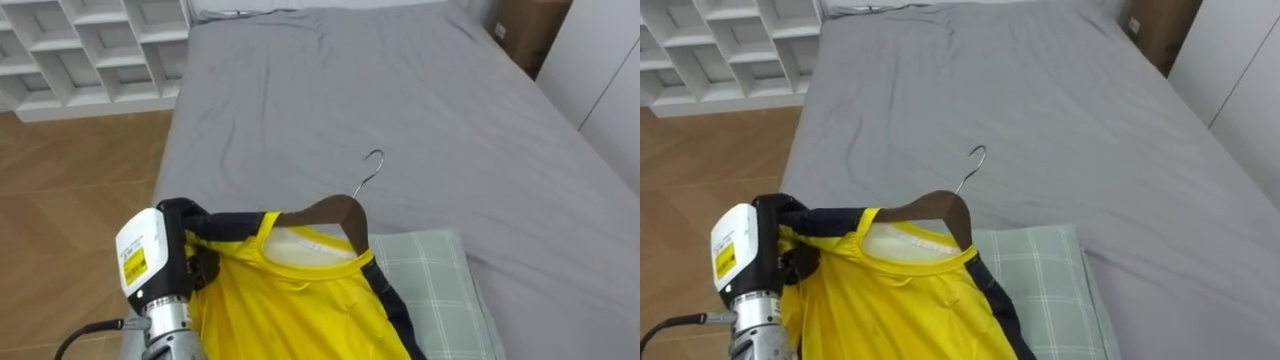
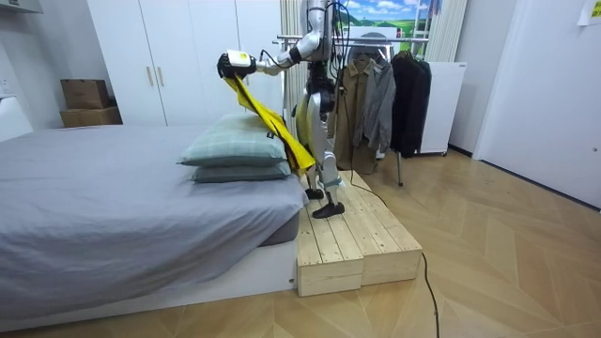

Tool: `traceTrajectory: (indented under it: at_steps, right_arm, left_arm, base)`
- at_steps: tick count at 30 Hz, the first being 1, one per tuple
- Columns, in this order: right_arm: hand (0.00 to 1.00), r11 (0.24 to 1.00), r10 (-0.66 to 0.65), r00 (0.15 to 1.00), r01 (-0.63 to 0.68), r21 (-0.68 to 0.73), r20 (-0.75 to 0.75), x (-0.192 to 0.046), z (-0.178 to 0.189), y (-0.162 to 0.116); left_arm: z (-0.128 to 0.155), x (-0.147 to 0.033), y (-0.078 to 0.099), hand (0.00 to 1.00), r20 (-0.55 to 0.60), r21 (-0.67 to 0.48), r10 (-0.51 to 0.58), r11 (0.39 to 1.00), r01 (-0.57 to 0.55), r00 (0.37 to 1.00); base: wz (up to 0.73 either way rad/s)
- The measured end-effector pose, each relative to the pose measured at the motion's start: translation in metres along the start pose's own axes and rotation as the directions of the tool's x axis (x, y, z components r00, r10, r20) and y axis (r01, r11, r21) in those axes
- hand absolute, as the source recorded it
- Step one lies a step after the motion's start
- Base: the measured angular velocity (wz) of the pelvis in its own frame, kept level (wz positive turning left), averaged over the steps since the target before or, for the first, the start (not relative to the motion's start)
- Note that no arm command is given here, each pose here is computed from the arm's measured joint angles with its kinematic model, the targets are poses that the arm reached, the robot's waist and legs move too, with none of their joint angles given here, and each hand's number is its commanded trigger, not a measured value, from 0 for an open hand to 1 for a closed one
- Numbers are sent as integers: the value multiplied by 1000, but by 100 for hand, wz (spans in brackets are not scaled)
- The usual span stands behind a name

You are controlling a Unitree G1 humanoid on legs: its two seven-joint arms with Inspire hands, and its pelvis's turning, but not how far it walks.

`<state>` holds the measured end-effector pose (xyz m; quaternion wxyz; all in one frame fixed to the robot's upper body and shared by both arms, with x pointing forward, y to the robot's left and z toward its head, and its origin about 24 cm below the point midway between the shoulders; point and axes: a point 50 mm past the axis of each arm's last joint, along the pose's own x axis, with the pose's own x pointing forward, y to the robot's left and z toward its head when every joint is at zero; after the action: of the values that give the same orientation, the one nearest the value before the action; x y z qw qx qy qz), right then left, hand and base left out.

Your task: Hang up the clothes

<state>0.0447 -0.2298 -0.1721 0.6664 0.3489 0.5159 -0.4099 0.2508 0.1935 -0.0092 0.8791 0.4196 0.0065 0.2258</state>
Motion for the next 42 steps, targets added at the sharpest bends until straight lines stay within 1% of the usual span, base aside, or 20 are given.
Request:
traceTrajectory:
  at_steps: [9, 14, 17, 21, 27, 32, 34, 36, 38, 42]
  right_arm:
    - [0, 998, -11, 1000, 10, 66, 7, 0, 2, -3]
    - [0, 999, -10, 1000, 9, 37, 16, 0, 3, -3]
    - [0, 999, -11, 1000, 10, 42, 24, 0, 4, -4]
    - [0, 998, -14, 999, 12, 57, 40, -1, 7, -4]
    - [0, 998, -53, 997, 55, -24, 50, -1, 9, -12]
    - [0, 973, -103, 987, 126, -192, 126, -3, 25, -20]
    - [0, 952, -121, 976, 165, -257, 180, -4, 35, -21]
    - [0, 924, -143, 964, 211, -318, 224, -5, 42, -19]
    - [0, 878, -179, 944, 280, -387, 276, -6, 47, -20]
    - [0, 832, -224, 910, 365, -417, 349, -8, 55, -17]
  left_arm:
    - [5, 1, 3, 100, 20, -16, 15, 1000, -15, 1000]
    - [12, 0, 7, 100, 46, -38, 33, 999, -31, 998]
    - [13, 0, 8, 100, 56, -37, 37, 999, -35, 998]
    - [21, 2, 14, 100, 104, -36, 64, 998, -60, 993]
    - [25, 4, 18, 100, 149, -12, 79, 997, -78, 986]
    - [34, 10, 32, 100, 230, -25, 129, 992, -126, 965]
    - [37, 11, 37, 100, 270, -34, 147, 989, -143, 952]
    - [37, 11, 37, 100, 272, -36, 149, 989, -145, 951]
    - [38, 11, 37, 100, 274, -36, 148, 989, -144, 950]
    - [37, 12, 39, 100, 279, -32, 160, 987, -158, 947]
  base:
    - [2]
    - [1]
    - [0]
    - [0]
    - [-3]
    - [-2]
    - [0]
    - [0]
    - [0]
    - [0]
